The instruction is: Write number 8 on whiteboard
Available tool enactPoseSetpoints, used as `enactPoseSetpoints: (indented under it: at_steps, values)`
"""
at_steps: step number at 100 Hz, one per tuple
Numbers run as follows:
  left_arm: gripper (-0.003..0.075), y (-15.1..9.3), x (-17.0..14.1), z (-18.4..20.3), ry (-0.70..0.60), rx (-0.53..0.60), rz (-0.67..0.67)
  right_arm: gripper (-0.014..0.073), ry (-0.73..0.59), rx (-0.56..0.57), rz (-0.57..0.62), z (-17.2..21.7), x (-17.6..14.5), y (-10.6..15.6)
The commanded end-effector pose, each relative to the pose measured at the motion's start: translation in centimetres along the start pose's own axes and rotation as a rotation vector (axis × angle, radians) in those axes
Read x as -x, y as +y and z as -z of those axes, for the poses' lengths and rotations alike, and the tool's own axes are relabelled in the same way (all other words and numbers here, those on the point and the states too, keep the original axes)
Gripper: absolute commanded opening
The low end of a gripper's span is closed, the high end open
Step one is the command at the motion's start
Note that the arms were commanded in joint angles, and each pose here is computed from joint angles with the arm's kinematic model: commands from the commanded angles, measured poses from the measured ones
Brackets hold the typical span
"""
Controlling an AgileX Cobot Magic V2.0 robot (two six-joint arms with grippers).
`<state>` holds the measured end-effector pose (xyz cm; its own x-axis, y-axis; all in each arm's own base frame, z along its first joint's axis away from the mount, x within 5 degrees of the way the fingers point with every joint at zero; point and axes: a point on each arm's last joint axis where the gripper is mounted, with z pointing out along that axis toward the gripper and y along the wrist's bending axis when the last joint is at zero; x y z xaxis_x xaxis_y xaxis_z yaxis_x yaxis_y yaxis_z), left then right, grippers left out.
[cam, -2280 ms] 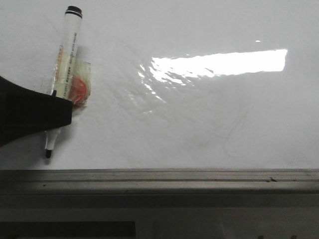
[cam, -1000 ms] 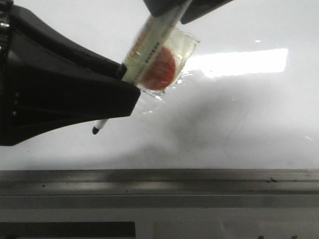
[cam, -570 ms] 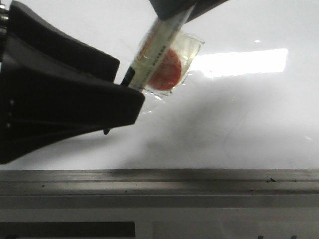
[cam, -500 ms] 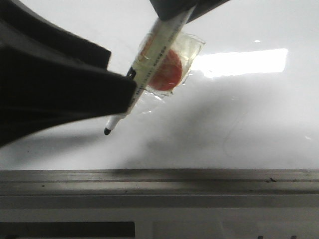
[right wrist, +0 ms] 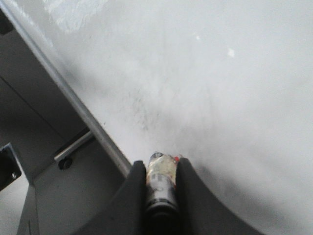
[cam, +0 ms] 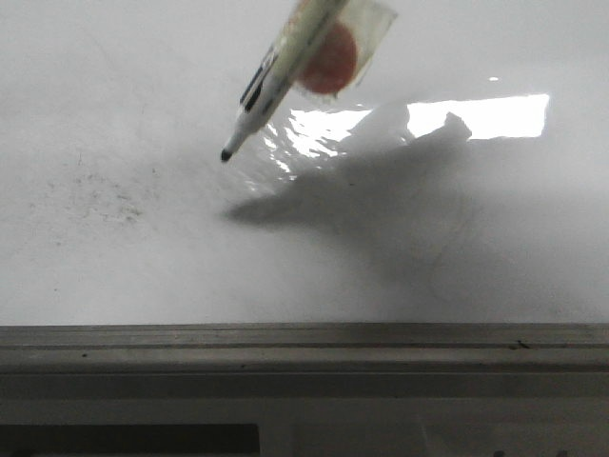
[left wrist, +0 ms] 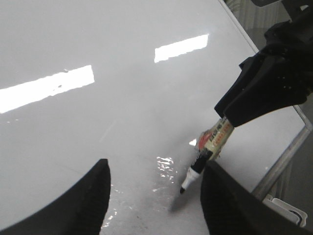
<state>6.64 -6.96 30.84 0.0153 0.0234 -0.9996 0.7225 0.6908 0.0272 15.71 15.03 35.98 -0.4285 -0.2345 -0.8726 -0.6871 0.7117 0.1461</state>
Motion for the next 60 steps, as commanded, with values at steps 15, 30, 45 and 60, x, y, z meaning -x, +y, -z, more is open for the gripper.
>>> enactPoseSetpoints:
  at_steps: [15,30,45,60]
  values:
    - [0.0365,0.4,1.7,0.5,-0.101,0.033,0.036,-0.0063,-0.192,-0.121,-0.029,2.8,4.7,-2.4]
    - [0.0333,0.3,1.8,0.3,-0.109,0.030,0.027,-0.0063,-0.163,-0.171,-0.055,2.3,4.9,-3.7]
    - [0.0333,0.3,1.8,0.3,-0.110,0.030,0.029,-0.0063,-0.012,-0.147,-0.062,-0.7,3.7,-4.0]
    - [0.0333,0.3,1.7,0.3,-0.103,0.033,0.004,-0.0063,0.040,-0.188,0.011,0.0,3.3,-3.9]
